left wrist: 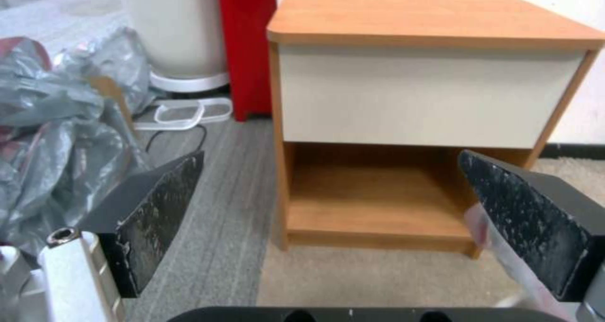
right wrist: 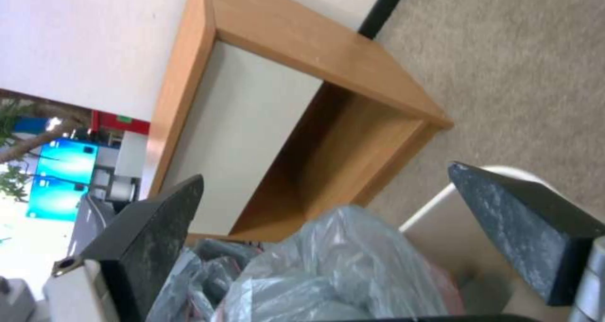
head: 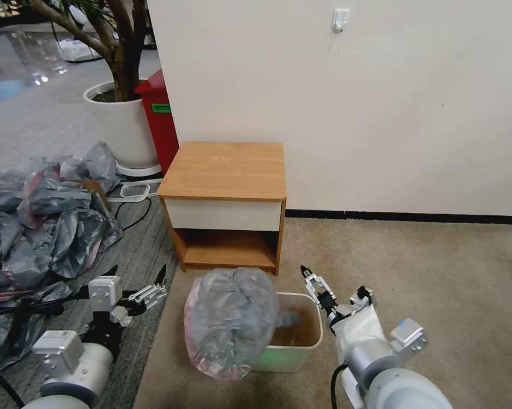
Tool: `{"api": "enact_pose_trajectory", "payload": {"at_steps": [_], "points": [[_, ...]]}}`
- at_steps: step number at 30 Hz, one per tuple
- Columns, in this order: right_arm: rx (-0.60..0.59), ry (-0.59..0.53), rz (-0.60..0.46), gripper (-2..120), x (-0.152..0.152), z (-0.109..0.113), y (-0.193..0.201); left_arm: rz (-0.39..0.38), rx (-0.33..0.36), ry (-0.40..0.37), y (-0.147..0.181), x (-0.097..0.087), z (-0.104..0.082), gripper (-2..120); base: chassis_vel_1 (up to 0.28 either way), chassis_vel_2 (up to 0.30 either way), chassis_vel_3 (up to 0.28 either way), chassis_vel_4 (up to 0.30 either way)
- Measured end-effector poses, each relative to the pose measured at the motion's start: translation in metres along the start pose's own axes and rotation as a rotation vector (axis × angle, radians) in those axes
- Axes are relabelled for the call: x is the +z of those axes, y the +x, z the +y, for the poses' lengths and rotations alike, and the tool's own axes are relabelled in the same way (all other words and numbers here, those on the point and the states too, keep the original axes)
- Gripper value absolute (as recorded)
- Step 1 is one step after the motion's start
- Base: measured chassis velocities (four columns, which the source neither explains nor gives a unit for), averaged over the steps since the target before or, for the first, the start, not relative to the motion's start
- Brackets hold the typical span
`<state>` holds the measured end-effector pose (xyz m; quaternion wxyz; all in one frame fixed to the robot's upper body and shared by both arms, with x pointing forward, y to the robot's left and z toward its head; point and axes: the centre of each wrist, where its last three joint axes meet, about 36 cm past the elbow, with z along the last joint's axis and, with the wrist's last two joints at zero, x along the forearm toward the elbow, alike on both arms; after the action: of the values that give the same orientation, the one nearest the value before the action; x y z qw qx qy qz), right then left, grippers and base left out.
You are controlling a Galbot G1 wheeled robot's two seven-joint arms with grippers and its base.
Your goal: Pick up the garbage bag from the table and place it over the trash can.
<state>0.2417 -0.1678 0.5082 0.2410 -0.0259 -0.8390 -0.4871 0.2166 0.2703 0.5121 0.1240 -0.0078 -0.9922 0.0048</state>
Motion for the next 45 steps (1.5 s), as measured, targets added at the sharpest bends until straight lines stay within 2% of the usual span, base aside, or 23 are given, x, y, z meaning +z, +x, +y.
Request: {"api": "enact_pose_trajectory", "payload": {"at_steps": [6,9,10,13,14,15,17,19,22,23,25,28,29,33,38,40,41,43,45], "points": [[0.001,0.021,-0.023,100,-0.002,0.002,0.008,0.032,0.076,-0.009,-0.004,-0.001,-0.009,100,0.0,0.0,0.0,0.0],[0.007,0.029,-0.03,100,-0.001,0.001,0.01,0.047,0.16,-0.016,-0.011,-0.005,-0.016,100,0.0,0.0,0.0,0.0],[0.007,0.029,-0.03,100,-0.001,0.001,0.01,0.047,0.16,-0.016,-0.011,-0.005,-0.016,100,0.0,0.0,0.0,0.0],[0.021,0.043,-0.041,100,0.001,-0.001,0.01,0.073,0.265,-0.009,-0.018,-0.01,-0.028,100,0.0,0.0,0.0,0.0],[0.021,0.043,-0.041,100,0.001,-0.001,0.01,0.073,0.265,-0.009,-0.018,-0.01,-0.028,100,0.0,0.0,0.0,0.0],[0.03,0.049,-0.045,100,0.002,-0.003,0.009,0.085,0.314,-0.005,-0.021,-0.011,-0.036,100,0.0,0.0,0.0,0.0],[0.042,0.057,-0.05,100,0.004,-0.005,0.008,0.09,0.368,-0.003,-0.024,-0.013,-0.047,100,0.0,0.0,0.0,0.0],[0.048,0.061,-0.052,100,0.005,-0.006,0.007,0.094,0.391,-0.001,-0.025,-0.013,-0.052,100,0.0,0.0,0.0,0.0],[0.07,0.074,-0.057,100,0.008,-0.011,0.004,0.123,0.466,0.005,-0.025,-0.011,-0.076,100,0.0,0.0,0.0,0.0],[0.075,0.076,-0.059,100,0.008,-0.012,0.004,0.15,0.467,-0.006,-0.027,-0.004,-0.085,100,0.0,0.0,0.0,0.0],[0.076,0.075,-0.06,100,0.008,-0.012,0.003,0.162,0.463,-0.013,-0.029,-0.001,-0.088,100,0.0,0.0,0.0,0.0],[0.079,0.076,-0.068,100,0.007,-0.013,0.003,0.195,0.406,-0.056,-0.034,0.015,-0.098,100,0.0,0.0,0.0,0.0],[0.085,0.078,-0.075,100,0.006,-0.015,0.001,0.195,0.337,-0.095,-0.037,0.023,-0.098,97,0.0,0.0,0.0,0.0],[0.088,0.077,-0.078,100,0.006,-0.016,-0.002,0.204,0.308,-0.115,-0.039,0.026,-0.094,94,0.0,0.0,0.0,0.0],[0.086,0.068,-0.078,100,0.008,-0.015,-0.005,0.248,0.284,-0.143,-0.044,0.034,-0.089,82,0.0,0.0,0.0,0.0],[0.087,0.068,-0.08,100,0.007,-0.016,-0.005,0.28,0.278,-0.149,-0.046,0.037,-0.088,73,0.0,0.0,0.0,0.0],[0.087,0.068,-0.08,100,0.007,-0.016,-0.005,0.28,0.278,-0.149,-0.046,0.037,-0.088,73,0.0,0.0,0.0,0.0],[0.092,0.072,-0.089,100,0.005,-0.017,-0.005,0.303,0.266,-0.151,-0.048,0.041,-0.088,61,0.0,0.0,0.0,0.0],[0.095,0.075,-0.093,100,0.004,-0.018,-0.005,0.314,0.254,-0.153,-0.049,0.042,-0.088,59,0.0,0.0,0.0,0.0]]}}
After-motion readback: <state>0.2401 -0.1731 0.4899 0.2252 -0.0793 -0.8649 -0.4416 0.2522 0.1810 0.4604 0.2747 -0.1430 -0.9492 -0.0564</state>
